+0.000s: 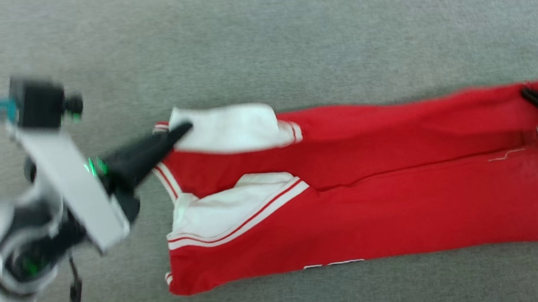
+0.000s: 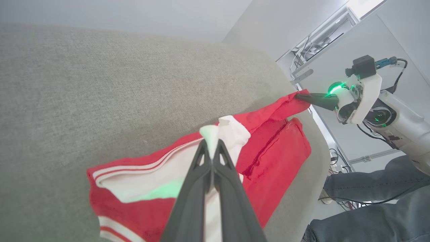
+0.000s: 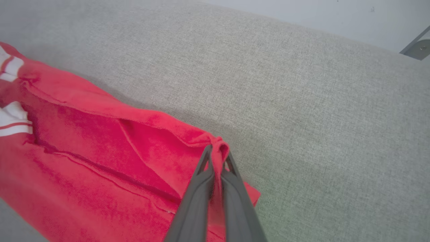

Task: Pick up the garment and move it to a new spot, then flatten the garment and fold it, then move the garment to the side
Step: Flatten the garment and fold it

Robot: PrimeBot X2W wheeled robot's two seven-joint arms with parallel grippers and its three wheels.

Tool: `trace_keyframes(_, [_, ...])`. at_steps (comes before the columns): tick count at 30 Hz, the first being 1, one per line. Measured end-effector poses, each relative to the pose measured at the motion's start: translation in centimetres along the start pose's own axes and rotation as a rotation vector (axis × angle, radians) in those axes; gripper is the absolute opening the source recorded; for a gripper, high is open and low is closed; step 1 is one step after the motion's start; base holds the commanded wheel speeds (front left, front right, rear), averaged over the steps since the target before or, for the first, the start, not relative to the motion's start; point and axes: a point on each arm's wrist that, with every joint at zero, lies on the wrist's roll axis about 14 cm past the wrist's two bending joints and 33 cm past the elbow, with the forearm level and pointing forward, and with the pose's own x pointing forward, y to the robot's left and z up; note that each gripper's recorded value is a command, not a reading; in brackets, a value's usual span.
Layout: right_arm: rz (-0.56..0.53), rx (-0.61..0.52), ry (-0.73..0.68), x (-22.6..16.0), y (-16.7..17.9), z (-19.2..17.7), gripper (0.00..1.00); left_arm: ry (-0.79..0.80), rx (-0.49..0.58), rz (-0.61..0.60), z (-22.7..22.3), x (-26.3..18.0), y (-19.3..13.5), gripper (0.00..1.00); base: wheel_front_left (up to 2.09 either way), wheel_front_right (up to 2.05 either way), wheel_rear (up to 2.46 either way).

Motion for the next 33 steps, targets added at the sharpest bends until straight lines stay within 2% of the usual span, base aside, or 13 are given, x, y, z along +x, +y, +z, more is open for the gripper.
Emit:
trace_keyframes(9, [0.031,0.011,-0.029,-1.5,1.0,-0.9,0.0,-0.069,-0.045,-0.017,-3.0,-4.1,-2.4,0.0,0.0,0.0,0.0])
trace_keyframes(13, [0.02,0.049,-0.012,-2.1,0.7,-2.3,0.0,-0.042,-0.102,-0.001,-5.4,-5.2,-2.4,0.0,0.0,0.0,0.0])
trace_keyframes(16, [0.016,0.088,0.043,-2.1,0.7,-4.7,0.0,0.01,-0.138,0.072,-8.0,-6.0,-0.8,0.0,0.0,0.0,0.0])
trace_keyframes(20, [0.016,0.111,0.078,-1.5,0.9,-6.4,0.0,0.066,-0.153,0.104,-10.5,-5.6,0.1,0.0,0.0,0.0,0.0])
trace_keyframes(24, [0.03,0.149,0.101,-0.4,1.5,-7.6,0.0,0.084,-0.197,0.087,-12.3,-4.1,-0.1,0.0,0.0,0.0,0.0])
trace_keyframes(33, [0.023,0.153,0.146,1.2,1.3,-9.0,0.0,0.091,-0.214,0.13,-14.0,-2.4,1.8,0.0,0.0,0.0,0.0])
